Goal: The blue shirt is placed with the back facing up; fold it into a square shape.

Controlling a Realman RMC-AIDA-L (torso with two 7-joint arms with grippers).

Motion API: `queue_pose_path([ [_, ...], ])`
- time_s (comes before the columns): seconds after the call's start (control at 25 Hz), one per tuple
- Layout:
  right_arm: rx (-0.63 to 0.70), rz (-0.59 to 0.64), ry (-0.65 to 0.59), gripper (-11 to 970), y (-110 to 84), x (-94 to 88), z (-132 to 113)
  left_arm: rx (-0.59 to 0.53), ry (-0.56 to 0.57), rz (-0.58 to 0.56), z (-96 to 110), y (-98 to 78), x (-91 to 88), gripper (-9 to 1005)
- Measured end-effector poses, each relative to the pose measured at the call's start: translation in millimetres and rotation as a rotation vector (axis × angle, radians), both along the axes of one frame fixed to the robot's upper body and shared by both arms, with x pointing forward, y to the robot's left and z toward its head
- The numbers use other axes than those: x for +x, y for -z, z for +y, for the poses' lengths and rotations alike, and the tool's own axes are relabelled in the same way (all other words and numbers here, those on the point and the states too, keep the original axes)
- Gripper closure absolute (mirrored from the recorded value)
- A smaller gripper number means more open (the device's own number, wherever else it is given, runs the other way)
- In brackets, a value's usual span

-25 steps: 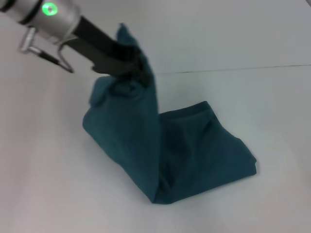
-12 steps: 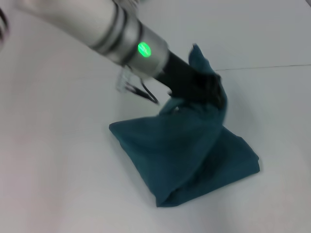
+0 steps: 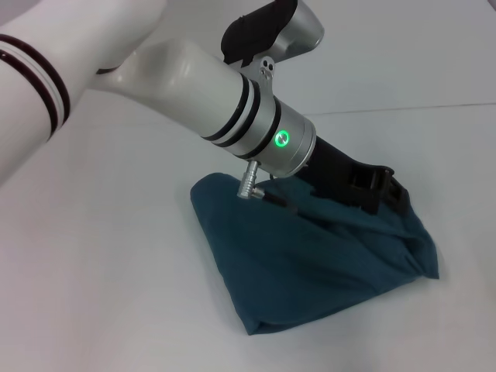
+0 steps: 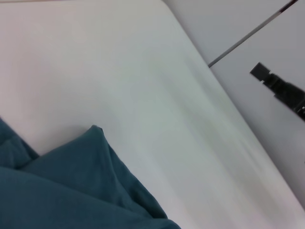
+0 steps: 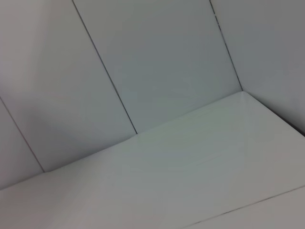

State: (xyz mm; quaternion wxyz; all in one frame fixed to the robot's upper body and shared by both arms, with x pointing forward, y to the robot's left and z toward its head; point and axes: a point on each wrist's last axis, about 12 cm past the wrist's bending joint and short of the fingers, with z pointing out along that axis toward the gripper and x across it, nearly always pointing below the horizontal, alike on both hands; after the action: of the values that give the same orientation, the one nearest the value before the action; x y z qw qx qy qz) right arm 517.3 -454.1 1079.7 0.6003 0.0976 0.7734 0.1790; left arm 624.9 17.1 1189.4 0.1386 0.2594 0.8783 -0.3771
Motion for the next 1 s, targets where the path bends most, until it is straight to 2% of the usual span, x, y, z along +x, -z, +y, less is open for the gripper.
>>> queue_pose_path([
  [0.16, 0.005, 0.0, -0.005, 960, 1.2, 1.0, 3, -0.015, 0.0, -0.003, 2, -3.2, 0.7, 705],
  [0.24, 0.007, -0.005, -0.017, 960, 0.4, 2.0, 5, -0.025, -0.009, -0.011, 7, -3.7, 1.4, 615],
  [0.44, -0.007, -0.021, -0.113, 961, -6.8, 3.3, 13, -0.069, -0.036, -0.043, 36, -0.1, 1.1, 406],
  [0.56, -0.053, -0.013, -0.232, 961, -20.1, 7.7, 22, -0.124, -0.037, -0.055, 64, 6.7, -2.5, 297],
  [0.8, -0.169, 0.066, -0.5, 948, -62.8, 23.9, 56, -0.212, -0.088, -0.047, 129, 38.5, -17.0, 54],
  [1.0, -0.33, 0.202, -0.686, 927, -107.9, 49.6, 105, -0.25, -0.117, -0.085, 171, 62.4, -36.0, 44],
])
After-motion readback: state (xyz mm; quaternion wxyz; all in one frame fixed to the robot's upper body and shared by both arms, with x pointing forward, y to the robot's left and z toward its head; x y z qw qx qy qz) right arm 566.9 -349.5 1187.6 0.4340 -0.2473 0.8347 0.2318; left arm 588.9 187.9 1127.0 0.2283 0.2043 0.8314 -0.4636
